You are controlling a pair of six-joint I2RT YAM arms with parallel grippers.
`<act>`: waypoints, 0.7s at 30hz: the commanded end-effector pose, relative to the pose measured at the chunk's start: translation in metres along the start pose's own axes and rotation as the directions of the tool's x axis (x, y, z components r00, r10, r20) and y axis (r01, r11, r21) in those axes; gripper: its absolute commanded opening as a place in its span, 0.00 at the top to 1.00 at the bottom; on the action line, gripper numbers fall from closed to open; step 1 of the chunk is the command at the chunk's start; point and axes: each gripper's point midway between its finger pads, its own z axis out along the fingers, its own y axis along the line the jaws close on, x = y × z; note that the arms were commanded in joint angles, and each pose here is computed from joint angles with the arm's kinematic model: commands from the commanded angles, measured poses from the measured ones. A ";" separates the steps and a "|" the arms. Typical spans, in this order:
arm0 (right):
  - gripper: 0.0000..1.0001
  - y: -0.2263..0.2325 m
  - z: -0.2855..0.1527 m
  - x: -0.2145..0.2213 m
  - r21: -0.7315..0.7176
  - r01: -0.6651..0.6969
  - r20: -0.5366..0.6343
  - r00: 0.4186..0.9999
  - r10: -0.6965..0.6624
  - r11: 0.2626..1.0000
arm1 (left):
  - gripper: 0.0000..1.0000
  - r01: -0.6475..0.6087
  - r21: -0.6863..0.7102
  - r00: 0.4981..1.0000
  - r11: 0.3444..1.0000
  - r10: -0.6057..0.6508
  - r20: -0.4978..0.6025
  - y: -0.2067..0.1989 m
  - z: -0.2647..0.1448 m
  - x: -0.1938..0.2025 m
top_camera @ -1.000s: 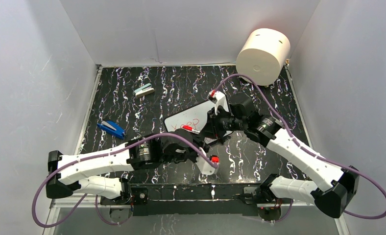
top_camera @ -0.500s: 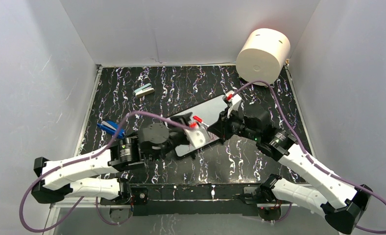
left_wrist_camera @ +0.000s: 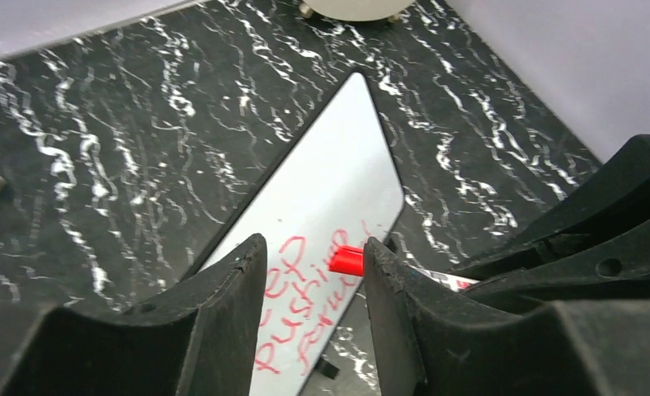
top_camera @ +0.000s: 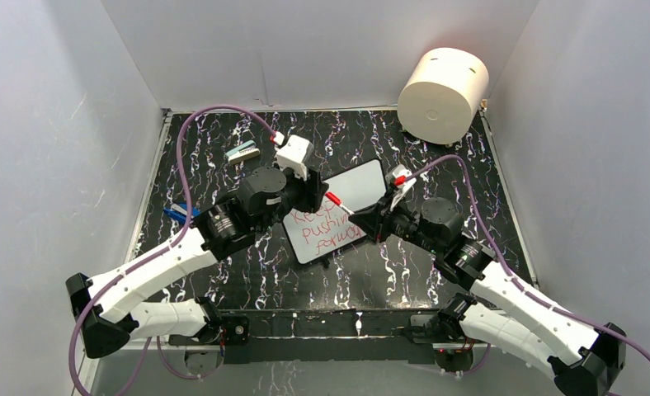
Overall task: Write a sentence on the whiteboard
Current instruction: Close the pen cap.
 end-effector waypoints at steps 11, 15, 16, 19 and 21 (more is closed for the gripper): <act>1.00 0.015 -0.002 -0.048 -0.063 0.029 0.214 0.977 -0.015 0.998 | 0.63 0.264 0.112 0.964 0.958 -0.264 -0.011 -0.032 0.010 -0.016; 1.00 0.015 -0.002 -0.047 -0.065 0.032 0.214 0.977 -0.018 0.997 | 0.63 0.258 0.106 0.966 0.960 -0.259 -0.010 -0.031 0.011 -0.018; 1.00 0.015 -0.002 -0.047 -0.066 0.032 0.214 0.977 -0.017 0.997 | 0.63 0.254 0.095 0.967 0.962 -0.254 -0.011 -0.029 0.012 -0.017; 1.00 0.016 -0.003 -0.047 -0.071 0.034 0.217 0.976 -0.018 0.997 | 0.63 0.240 0.081 0.971 0.967 -0.240 -0.005 -0.026 0.012 -0.018; 1.00 0.016 -0.003 -0.047 -0.069 0.035 0.217 0.976 -0.019 0.997 | 0.63 0.236 0.092 0.972 0.967 -0.236 -0.013 -0.029 0.013 -0.018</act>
